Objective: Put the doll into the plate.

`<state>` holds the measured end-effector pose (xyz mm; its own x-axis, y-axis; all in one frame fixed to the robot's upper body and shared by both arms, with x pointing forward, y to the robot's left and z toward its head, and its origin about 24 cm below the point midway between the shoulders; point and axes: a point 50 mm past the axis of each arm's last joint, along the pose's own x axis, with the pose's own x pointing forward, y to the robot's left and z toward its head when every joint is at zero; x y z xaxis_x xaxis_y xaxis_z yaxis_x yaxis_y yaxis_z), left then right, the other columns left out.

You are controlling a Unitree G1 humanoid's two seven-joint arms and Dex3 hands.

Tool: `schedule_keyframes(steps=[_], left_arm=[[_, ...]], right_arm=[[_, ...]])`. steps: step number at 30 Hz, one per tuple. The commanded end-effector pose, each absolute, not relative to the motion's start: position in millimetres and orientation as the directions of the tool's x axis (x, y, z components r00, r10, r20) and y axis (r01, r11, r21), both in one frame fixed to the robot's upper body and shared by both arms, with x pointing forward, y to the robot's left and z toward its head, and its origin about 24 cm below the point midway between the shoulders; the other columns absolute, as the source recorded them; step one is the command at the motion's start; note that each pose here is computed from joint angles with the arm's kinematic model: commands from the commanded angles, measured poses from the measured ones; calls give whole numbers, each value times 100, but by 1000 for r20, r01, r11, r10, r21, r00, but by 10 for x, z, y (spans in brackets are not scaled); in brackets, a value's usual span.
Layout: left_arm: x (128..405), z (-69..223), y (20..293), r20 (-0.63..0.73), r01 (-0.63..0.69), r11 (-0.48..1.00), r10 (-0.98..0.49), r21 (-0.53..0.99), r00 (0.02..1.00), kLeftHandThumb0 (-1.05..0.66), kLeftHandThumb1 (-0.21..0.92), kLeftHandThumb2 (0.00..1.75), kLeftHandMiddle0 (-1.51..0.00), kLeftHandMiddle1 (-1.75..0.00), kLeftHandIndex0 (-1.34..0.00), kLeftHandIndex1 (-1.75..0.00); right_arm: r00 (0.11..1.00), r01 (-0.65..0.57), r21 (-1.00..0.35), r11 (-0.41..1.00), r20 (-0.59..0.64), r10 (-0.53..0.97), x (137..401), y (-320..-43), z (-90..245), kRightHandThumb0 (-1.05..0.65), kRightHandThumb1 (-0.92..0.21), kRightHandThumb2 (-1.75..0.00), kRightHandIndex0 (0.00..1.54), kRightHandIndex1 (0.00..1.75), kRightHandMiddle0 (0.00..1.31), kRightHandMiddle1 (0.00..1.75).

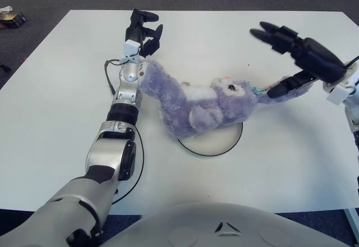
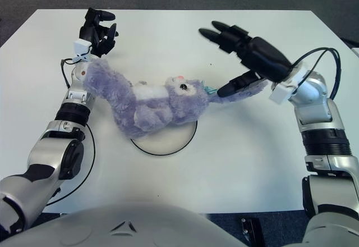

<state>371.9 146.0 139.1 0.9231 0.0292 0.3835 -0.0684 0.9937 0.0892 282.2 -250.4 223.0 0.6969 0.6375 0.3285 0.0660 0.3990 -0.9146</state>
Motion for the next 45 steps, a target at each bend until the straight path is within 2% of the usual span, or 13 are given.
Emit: schedule_keyframes(steps=[1,4,12,20,23,27,30,32,33,36,37,42,45], left_arm=[[3725,1410,1451,393,-58,994,19,88,919,-1,92,41,-34,-159,-23,-153],[3720,1404,1449,393,-58,994,19,88,919,-1,92,41,-34,-159,-23,-153],[3704,1389,1446,394,-56,995,17,87,919,-1,92,41,-34,-160,-22,-153],[3694,1369,1454,392,-55,995,17,87,920,-1,92,41,-35,-161,-22,-151],[3684,1348,1468,390,-55,995,17,85,920,-1,92,41,-36,-161,-22,-151],[3674,1334,1480,391,-54,995,17,84,920,-1,92,41,-36,-161,-22,-150],[3659,1315,1498,392,-51,996,19,71,920,-1,92,40,-36,-161,-22,-151],[3654,1309,1508,391,-49,997,21,64,920,-1,92,40,-36,-161,-22,-151],[3650,1306,1513,391,-48,997,21,58,920,-1,92,40,-36,-161,-22,-151],[3645,1300,1521,390,-45,998,22,50,921,-1,92,40,-36,-161,-22,-150],[3644,1299,1523,390,-45,998,23,48,921,-1,92,40,-36,-161,-22,-150],[3635,1288,1535,387,-43,999,27,33,922,-1,92,40,-36,-161,-23,-150],[3634,1285,1540,386,-43,999,28,30,922,0,92,40,-36,-162,-22,-149]], right_arm=[[752,146,-908,393,360,552,2774,-2606,2249,-74,-92,-9,0,0,4,1],[796,152,-876,459,383,469,2715,-2620,2184,-73,-92,-9,0,0,5,1],[928,168,-775,610,333,167,2587,-2772,1927,-59,-92,-10,20,3,23,7],[954,235,-662,712,299,-37,2654,-2877,1815,-54,-92,-10,34,3,41,12],[938,314,-547,776,304,-166,2685,-2933,1773,-48,-92,-7,45,3,50,17],[916,385,-453,804,298,-270,2749,-3006,1702,-42,-92,-12,62,4,45,48],[892,429,-228,874,261,-370,2859,-3169,1497,-41,-92,-25,76,9,48,56],[889,433,-183,882,248,-385,2882,-3214,1429,-40,-92,-32,81,10,48,61],[889,434,-175,884,240,-389,2890,-3237,1394,-38,-92,-35,84,11,42,97],[889,436,-168,884,232,-394,2906,-3266,1337,-36,-92,-39,91,15,35,141],[889,436,-169,884,232,-395,2909,-3269,1324,-36,-92,-40,91,21,34,145],[887,446,-189,875,227,-403,2924,-3243,1220,-35,-92,-42,72,92,30,162],[886,447,-190,874,229,-403,2931,-3235,1197,-35,-92,-43,69,109,29,165]])
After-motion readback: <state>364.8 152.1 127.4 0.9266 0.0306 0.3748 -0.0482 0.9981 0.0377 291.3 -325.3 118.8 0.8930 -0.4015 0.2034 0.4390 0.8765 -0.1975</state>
